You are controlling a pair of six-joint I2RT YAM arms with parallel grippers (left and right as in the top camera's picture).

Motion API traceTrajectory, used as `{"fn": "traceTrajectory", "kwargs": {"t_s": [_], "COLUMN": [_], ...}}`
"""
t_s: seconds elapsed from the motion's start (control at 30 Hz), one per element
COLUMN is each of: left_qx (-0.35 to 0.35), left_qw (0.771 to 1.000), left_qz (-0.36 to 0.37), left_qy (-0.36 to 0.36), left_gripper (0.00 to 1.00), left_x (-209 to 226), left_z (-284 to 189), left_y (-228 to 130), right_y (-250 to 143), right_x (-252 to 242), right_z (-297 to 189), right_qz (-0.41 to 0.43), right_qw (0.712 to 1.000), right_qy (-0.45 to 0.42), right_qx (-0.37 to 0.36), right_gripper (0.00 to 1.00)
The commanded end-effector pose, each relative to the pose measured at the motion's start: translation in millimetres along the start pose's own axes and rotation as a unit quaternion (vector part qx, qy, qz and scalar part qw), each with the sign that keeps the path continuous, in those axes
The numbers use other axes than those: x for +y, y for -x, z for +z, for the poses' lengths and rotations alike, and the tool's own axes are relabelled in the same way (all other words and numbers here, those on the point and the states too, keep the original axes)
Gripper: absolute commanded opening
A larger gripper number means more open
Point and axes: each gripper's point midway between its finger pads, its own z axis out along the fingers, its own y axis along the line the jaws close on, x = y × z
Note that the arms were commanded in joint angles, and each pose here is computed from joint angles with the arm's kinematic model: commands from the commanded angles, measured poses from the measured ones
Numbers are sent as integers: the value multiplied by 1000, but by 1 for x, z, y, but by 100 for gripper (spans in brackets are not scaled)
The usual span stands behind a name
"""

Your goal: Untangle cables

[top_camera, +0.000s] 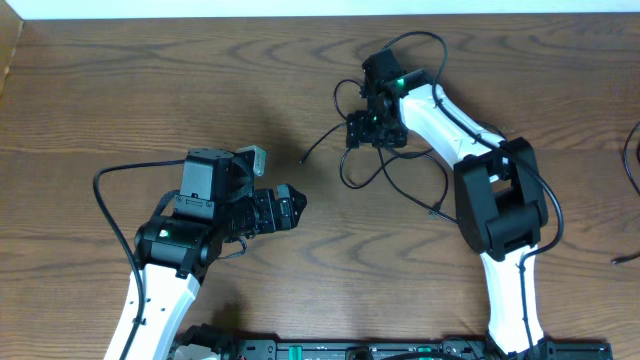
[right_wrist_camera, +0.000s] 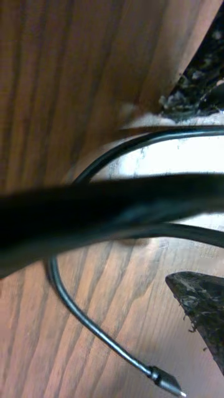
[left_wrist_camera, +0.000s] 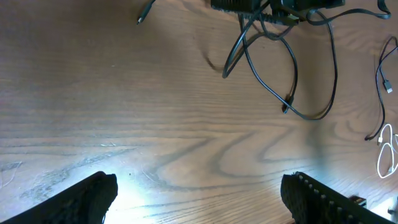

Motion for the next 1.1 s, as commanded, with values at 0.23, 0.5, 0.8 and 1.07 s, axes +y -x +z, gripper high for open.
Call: {"fn": "traceTrajectory", "kwargs": {"t_s": [0.23,0.5,0.8,1.07], "left_qx": [-2,-2,-1,-1], "left_qw": [1000,1000,1000,1000], "left_qz": [10,9,9,9], "left_qy": [1,1,1,1], "left_gripper": [90,90,90,90], "left_x": [-1,-1,-1,-1], "left_z": [-1,-1,-1,-1], "left_y": [1,1,1,1], "right_y": [-6,-11,-13,-16], "right_x": [-5,19,21,16], "right_z": [29,29,27,28], "right_qz": [13,12,13,17], "right_qw": [1000,995,994,995], "right_qy": [17,88,98,84], "right_qx": [23,41,47,53], "right_gripper": [68,27,6,1]}}
